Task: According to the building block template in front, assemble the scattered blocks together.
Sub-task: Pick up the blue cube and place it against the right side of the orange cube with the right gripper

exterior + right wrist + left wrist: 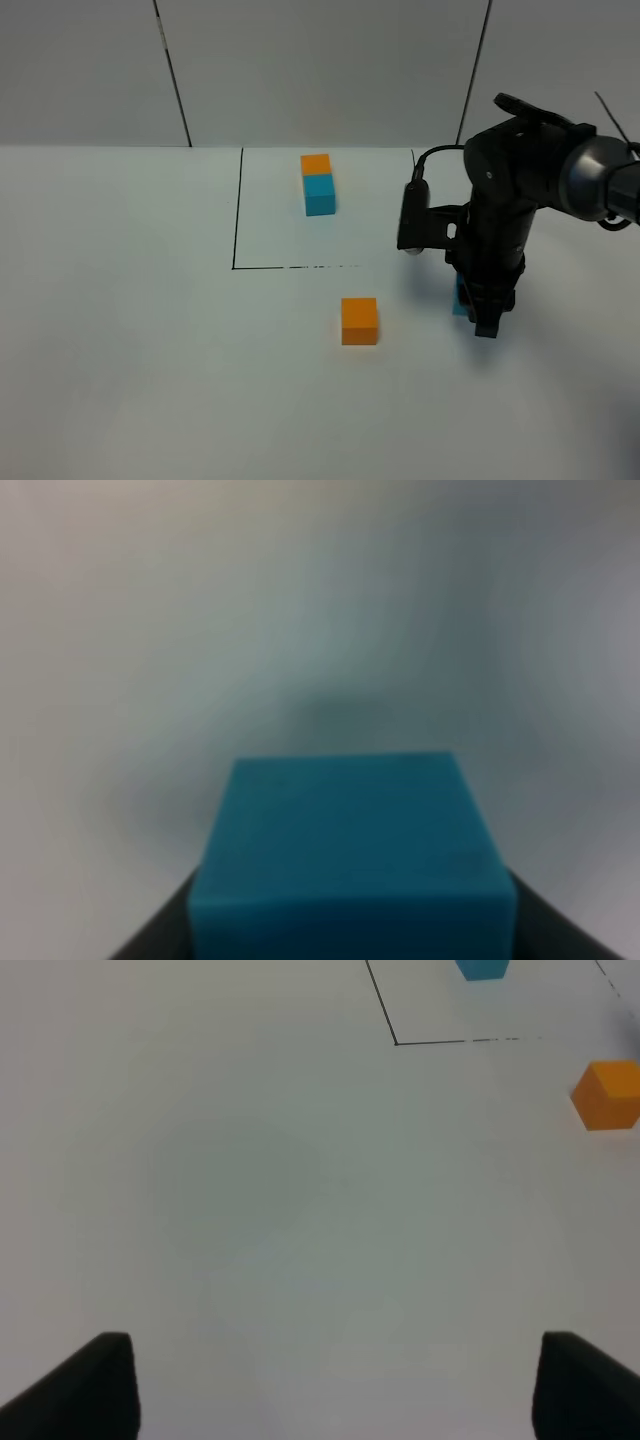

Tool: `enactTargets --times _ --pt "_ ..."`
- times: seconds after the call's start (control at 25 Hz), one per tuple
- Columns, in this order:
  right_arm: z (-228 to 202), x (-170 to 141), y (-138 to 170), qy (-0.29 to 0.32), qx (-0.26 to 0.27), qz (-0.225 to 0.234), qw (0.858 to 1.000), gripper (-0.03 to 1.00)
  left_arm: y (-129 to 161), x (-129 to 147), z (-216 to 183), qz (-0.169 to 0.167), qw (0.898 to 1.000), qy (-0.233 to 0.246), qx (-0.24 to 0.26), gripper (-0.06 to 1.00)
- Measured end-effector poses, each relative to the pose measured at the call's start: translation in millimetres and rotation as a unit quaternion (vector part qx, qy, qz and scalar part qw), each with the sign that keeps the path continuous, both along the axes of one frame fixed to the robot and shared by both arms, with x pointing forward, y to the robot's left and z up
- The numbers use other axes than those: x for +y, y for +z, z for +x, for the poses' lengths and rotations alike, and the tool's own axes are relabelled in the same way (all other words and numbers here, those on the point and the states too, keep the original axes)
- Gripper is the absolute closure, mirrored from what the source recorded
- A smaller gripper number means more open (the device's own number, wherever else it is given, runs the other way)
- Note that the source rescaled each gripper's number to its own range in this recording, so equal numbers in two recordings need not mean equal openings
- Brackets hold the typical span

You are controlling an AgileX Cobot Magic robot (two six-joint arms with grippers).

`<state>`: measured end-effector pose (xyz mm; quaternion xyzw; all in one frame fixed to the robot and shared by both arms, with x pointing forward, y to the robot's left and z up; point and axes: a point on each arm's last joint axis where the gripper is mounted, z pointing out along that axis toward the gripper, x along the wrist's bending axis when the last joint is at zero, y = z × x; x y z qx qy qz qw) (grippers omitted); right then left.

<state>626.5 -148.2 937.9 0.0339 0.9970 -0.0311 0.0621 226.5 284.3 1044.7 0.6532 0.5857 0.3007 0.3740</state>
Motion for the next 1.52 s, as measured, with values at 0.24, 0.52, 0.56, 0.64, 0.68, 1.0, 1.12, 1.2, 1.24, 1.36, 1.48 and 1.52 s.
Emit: enactTargets --times 0.24,0.52,0.56,0.64,0.68,1.0,1.12,1.2,1.24,1.36,1.48,1.52 --pt "-2.0 23.0 -16.9 0.012 0.022 -0.011 1.0 0.96 0.0 0.0 0.0 0.0 1.0 0.0 0.0 0.26" --pt "-5.9 42.5 -30.5 0.024 0.024 0.007 0.999 0.96 0.0 0.0 0.0 0.0 1.0 0.0 0.0 0.26" --pt "-6.5 44.9 -33.3 0.024 0.028 0.009 0.999 0.96 0.0 0.0 0.0 0.0 1.0 0.0 0.0 0.26" --pt "-7.3 47.3 -39.9 0.024 0.035 0.01 0.999 0.96 0.0 0.0 0.0 0.0 1.0 0.0 0.0 0.26" --pt "-7.6 47.7 -43.7 0.024 0.04 0.008 0.999 0.96 0.0 0.0 0.0 0.0 1.0 0.0 0.0 0.26" --pt "2.0 53.0 -47.7 0.03 0.029 0.014 0.999 0.96 0.0 0.0 0.0 0.0 1.0 0.0 0.0 0.26" --pt "3.7 54.0 -48.8 0.033 0.028 0.015 0.999 0.96 0.0 0.0 0.0 0.0 1.0 0.0 0.0 0.26" --pt "3.5 54.6 -50.1 0.033 0.031 0.014 0.999 0.96 0.0 0.0 0.0 0.0 1.0 0.0 0.0 0.26" --pt "3.7 55.1 -49.8 0.033 0.031 0.014 0.999 0.96 0.0 0.0 0.0 0.0 1.0 0.0 0.0 0.26" --pt "2.8 57.7 -49.9 0.04 0.031 0.011 0.999 0.96 0.0 0.0 0.0 0.0 1.0 0.0 0.0 0.26" --pt "0.9 62.1 -50.1 0.048 0.031 0.011 0.998 0.96 0.0 0.0 0.0 0.0 1.0 0.0 0.0 0.26" --pt "0.4 62.9 -50.1 0.051 0.031 0.011 0.998 0.96 0.0 0.0 0.0 0.0 1.0 0.0 0.0 0.26"
